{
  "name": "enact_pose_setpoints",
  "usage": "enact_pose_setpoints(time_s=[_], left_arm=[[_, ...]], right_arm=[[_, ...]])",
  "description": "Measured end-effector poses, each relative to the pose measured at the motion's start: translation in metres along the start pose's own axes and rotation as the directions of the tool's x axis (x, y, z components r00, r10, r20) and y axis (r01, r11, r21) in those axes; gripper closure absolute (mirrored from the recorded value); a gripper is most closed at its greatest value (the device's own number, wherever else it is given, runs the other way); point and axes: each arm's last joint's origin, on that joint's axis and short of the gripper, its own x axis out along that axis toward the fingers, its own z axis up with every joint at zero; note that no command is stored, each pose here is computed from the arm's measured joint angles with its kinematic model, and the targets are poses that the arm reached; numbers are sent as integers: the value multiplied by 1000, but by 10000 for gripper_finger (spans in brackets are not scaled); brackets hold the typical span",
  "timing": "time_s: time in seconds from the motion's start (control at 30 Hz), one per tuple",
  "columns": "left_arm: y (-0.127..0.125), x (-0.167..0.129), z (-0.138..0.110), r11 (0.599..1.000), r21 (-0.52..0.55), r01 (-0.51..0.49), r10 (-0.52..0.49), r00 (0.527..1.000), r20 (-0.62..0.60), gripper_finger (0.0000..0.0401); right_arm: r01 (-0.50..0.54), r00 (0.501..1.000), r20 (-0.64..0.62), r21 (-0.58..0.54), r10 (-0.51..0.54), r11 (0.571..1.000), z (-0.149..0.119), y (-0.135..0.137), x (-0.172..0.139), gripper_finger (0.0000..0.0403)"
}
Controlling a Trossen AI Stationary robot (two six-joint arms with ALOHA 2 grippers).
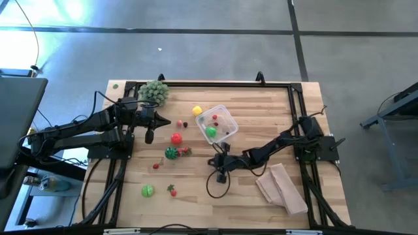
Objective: Pick and placing Produce into tupperware
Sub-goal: Put the blueberry into the the transparent bin
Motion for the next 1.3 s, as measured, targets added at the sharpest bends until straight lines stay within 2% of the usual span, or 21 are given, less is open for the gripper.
enact_pose_setpoints(time_s=[0.23, 0.37, 0.5, 0.7, 0.8, 0.9, 1.0, 1.07, 1.2, 1.3], left_arm=[[0, 0, 0, 1000, 0, 0, 0, 1000, 0, 400], [0, 0, 0, 1000, 0, -1, 1, 1000, 1, 400], [0, 0, 0, 1000, 0, 0, 0, 1000, 1, 400], [0, 0, 0, 1000, 0, -1, 1, 1000, 0, 400], [0, 0, 0, 1000, 0, -1, 1, 1000, 0, 400], [0, 0, 0, 1000, 0, -1, 1, 1000, 1, 400], [0, 0, 0, 1000, 0, 0, 0, 1000, 0, 400], [0, 0, 0, 1000, 0, 0, 0, 1000, 0, 400], [0, 0, 0, 1000, 0, 0, 0, 1000, 0, 400], [0, 0, 0, 1000, 0, -1, 1, 1000, 0, 400]], right_arm=[[-25, 982, 184, -114, 46, 993, 54, 8, -44, 356], [46, 953, 301, -186, 13, 982, 87, 1, -80, 356], [152, 904, 425, -199, -55, 968, 119, -19, -115, 356], [281, 839, 514, -125, -181, 951, 147, -66, -146, 356], [311, 853, 465, -85, -238, 947, 146, -93, -142, 356], [279, 902, 348, -15, -257, 960, 137, -123, -129, 356], [240, 958, 146, 59, -246, 969, 122, -152, -111, 356], [223, 974, 2, 93, -225, 970, 113, -168, -99, 356], [224, 955, -227, 125, -192, 967, 103, -191, -74, 356], [214, 929, -332, 115, -166, 970, 103, -200, -51, 356]])
